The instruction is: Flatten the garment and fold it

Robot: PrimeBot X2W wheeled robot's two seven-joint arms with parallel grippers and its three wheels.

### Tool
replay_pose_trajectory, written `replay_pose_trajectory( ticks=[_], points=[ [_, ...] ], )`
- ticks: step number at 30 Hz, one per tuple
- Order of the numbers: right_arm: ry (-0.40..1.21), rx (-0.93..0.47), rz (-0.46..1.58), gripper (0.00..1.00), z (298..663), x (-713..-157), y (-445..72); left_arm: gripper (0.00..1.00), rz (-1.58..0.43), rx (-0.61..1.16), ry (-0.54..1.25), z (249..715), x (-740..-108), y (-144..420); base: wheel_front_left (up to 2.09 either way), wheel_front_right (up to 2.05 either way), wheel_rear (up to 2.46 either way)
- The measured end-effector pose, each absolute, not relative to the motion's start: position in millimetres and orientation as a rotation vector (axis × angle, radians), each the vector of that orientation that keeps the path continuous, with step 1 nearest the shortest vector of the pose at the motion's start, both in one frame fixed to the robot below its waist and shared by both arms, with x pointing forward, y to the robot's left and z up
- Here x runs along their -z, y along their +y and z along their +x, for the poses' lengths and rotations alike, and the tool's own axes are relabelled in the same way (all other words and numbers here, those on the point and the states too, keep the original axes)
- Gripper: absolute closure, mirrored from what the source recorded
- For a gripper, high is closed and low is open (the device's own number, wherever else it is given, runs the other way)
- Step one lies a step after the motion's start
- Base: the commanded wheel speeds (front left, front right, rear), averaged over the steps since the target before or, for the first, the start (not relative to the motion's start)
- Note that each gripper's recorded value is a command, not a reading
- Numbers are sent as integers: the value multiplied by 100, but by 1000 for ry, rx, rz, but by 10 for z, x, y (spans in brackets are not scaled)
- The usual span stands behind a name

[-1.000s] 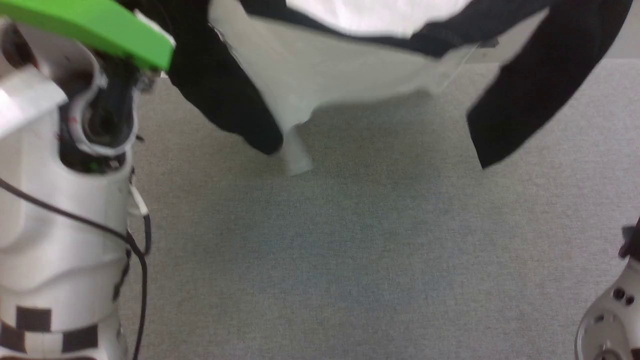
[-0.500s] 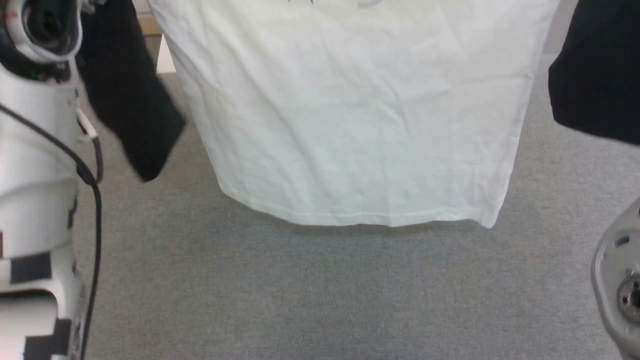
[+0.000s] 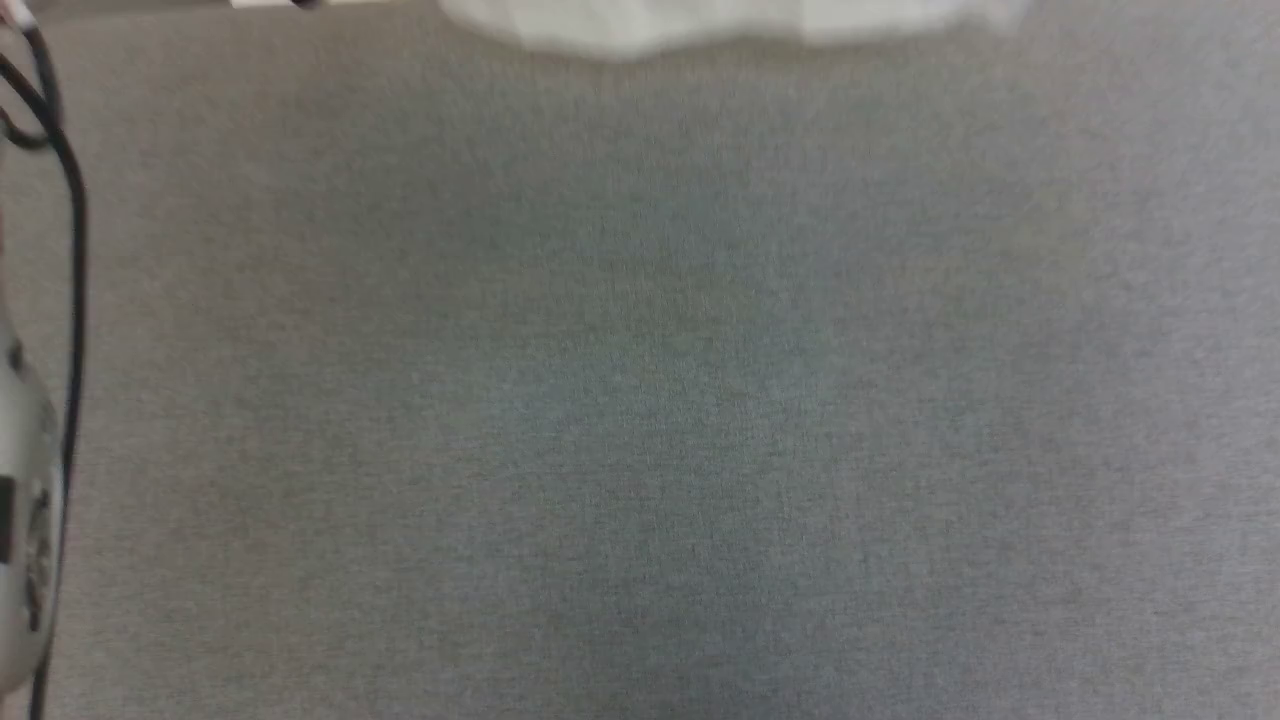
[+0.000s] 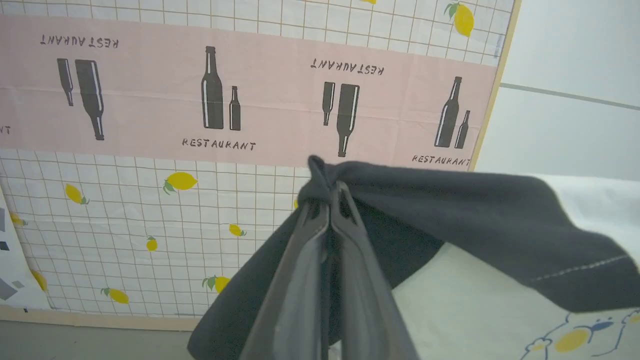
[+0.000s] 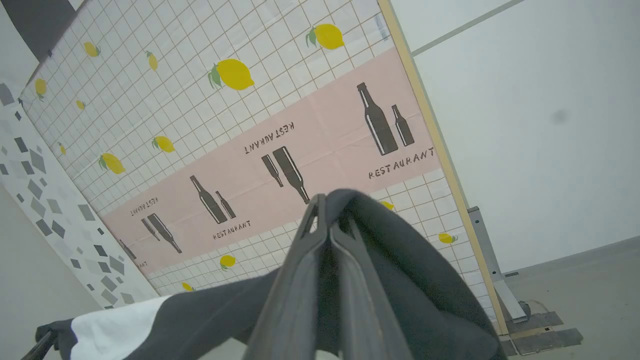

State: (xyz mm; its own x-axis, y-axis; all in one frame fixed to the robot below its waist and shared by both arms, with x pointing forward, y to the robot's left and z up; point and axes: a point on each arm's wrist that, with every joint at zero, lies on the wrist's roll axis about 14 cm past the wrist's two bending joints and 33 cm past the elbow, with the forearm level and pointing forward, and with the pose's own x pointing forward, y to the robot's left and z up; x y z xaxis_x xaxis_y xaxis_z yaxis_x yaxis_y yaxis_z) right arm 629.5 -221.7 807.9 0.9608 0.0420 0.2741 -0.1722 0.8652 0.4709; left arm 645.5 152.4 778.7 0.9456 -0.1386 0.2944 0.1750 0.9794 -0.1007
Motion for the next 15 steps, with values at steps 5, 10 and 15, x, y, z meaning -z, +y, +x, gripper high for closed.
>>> replay_pose_trajectory(
  ticks=[5,10,15],
  points=[
    [-230,-97,507,100,6668,-7721,-2154,100,-116,138,-312,6785,-7505,1574,0,0,0],
    [-135,-75,513,100,6966,-7117,-2116,100,-144,126,-251,7061,-6918,1612,0,0,0],
    [-15,-53,535,100,7100,-6419,-2071,100,-181,133,-166,7139,-6277,1606,0,0,0]
  ],
)
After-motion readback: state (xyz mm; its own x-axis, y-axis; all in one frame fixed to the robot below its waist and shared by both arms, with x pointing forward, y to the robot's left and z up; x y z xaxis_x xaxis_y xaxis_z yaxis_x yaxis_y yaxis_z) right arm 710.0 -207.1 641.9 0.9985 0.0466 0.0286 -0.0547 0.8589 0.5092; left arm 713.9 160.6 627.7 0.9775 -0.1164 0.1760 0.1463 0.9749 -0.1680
